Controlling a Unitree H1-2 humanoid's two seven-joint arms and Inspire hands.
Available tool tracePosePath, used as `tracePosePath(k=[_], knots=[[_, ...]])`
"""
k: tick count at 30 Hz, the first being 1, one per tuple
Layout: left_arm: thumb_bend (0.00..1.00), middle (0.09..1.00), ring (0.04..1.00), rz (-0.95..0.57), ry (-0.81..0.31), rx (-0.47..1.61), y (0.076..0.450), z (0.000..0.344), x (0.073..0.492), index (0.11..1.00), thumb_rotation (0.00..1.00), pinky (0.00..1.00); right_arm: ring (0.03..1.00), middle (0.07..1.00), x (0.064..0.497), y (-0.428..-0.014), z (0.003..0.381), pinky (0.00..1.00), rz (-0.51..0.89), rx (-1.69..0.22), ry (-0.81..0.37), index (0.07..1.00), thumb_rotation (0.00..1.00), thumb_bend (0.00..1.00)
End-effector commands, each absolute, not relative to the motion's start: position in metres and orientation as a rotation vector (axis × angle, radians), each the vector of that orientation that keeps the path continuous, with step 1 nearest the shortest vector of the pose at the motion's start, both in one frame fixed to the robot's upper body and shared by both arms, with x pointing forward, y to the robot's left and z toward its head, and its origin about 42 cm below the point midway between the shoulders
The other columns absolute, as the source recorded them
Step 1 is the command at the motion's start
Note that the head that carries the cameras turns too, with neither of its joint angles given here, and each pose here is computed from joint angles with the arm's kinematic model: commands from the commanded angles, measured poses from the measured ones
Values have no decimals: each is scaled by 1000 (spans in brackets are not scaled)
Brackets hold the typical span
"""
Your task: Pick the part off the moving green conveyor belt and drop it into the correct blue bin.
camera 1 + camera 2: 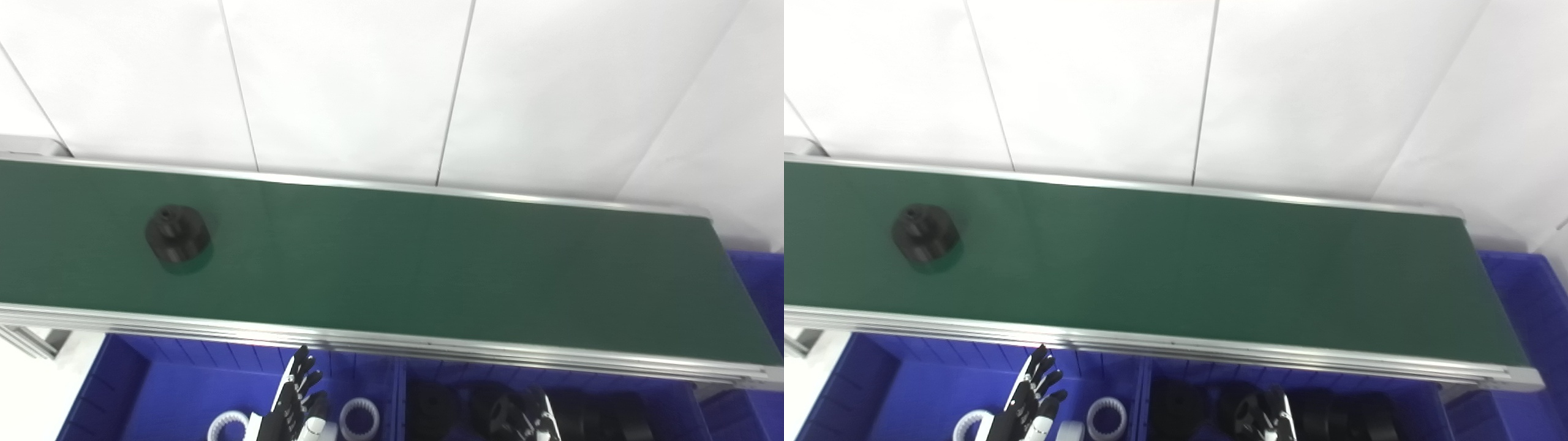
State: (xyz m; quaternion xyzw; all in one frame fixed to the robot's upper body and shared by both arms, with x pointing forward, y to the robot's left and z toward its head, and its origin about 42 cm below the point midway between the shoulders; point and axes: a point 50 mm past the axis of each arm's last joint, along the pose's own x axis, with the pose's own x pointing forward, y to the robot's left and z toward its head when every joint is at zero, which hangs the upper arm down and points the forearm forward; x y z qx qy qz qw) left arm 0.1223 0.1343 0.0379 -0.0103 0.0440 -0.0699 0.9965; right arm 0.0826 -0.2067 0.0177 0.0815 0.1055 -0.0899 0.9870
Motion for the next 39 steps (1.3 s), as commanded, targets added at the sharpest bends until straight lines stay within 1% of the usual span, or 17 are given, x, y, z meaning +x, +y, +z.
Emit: tracePosePath(k=[1, 3, 8, 12, 15, 17, 19, 23, 24, 27, 28, 29, 30, 32, 34, 36, 39], knots=[[457, 953, 903, -138, 21, -54, 124, 46, 129, 960, 736, 796, 929, 1000, 84, -209, 23, 869, -168, 167, 139, 1000, 903, 837], [461, 948, 898, -137, 16, -46, 123, 44, 130, 956, 747, 782, 929, 1000, 85, -210, 21, 871, -166, 168, 136, 1000, 900, 832], [459, 949, 899, -139, 15, -47, 124, 43, 131, 959, 749, 784, 931, 1000, 85, -210, 19, 878, -161, 169, 137, 1000, 897, 844], [476, 964, 919, -147, 23, -49, 126, 37, 130, 971, 776, 808, 941, 1000, 86, -208, 15, 883, -152, 168, 136, 1000, 907, 822], [488, 977, 936, -153, 28, -66, 126, 28, 131, 974, 753, 840, 937, 1000, 87, -209, 8, 878, -158, 173, 145, 1000, 910, 813], [492, 968, 924, -160, 22, -67, 125, 23, 133, 972, 763, 825, 940, 1000, 88, -210, 4, 884, -160, 170, 147, 1000, 908, 820], [476, 968, 918, -168, 19, -76, 123, 20, 136, 969, 725, 818, 936, 1000, 90, -211, 1, 878, -161, 166, 147, 1000, 904, 820], [477, 957, 900, -174, 22, -73, 117, 17, 140, 962, 691, 785, 930, 1000, 92, -218, 0, 868, -162, 155, 152, 1000, 907, 841], [490, 958, 904, -174, 23, -73, 116, 17, 141, 962, 692, 788, 928, 1000, 93, -219, 1, 860, -162, 154, 150, 1000, 911, 841], [518, 951, 903, -175, 23, -76, 113, 18, 141, 959, 698, 785, 916, 1000, 94, -223, 7, 821, -149, 127, 122, 1000, 899, 796], [519, 951, 903, -173, 26, -75, 111, 19, 141, 959, 698, 785, 915, 1000, 94, -224, 11, 819, -141, 89, 107, 1000, 899, 793], [521, 950, 902, -171, 28, -74, 111, 19, 141, 955, 696, 784, 885, 988, 95, -225, 14, 766, -136, 62, 97, 1000, 876, 796], [522, 950, 902, -169, 26, -69, 110, 21, 141, 954, 695, 784, 874, 984, 96, -226, 21, 748, -121, 14, 76, 1000, 868, 798], [496, 943, 893, -168, 24, -63, 110, 23, 141, 944, 676, 767, 843, 970, 100, -228, 34, 706, -90, -62, 29, 1000, 791, 835], [481, 949, 901, -171, 25, -63, 110, 26, 142, 952, 655, 774, 843, 967, 108, -228, 50, 698, -51, -137, -33, 1000, 696, 836], [480, 953, 906, -174, 25, -65, 111, 29, 143, 957, 648, 780, 855, 970, 118, -227, 66, 701, -17, -199, -90, 1000, 660, 848], [502, 955, 913, -179, 14, -78, 112, 32, 145, 963, 639, 801, 885, 983, 143, -223, 97, 742, 32, -281, -183, 1000, 596, 883]])
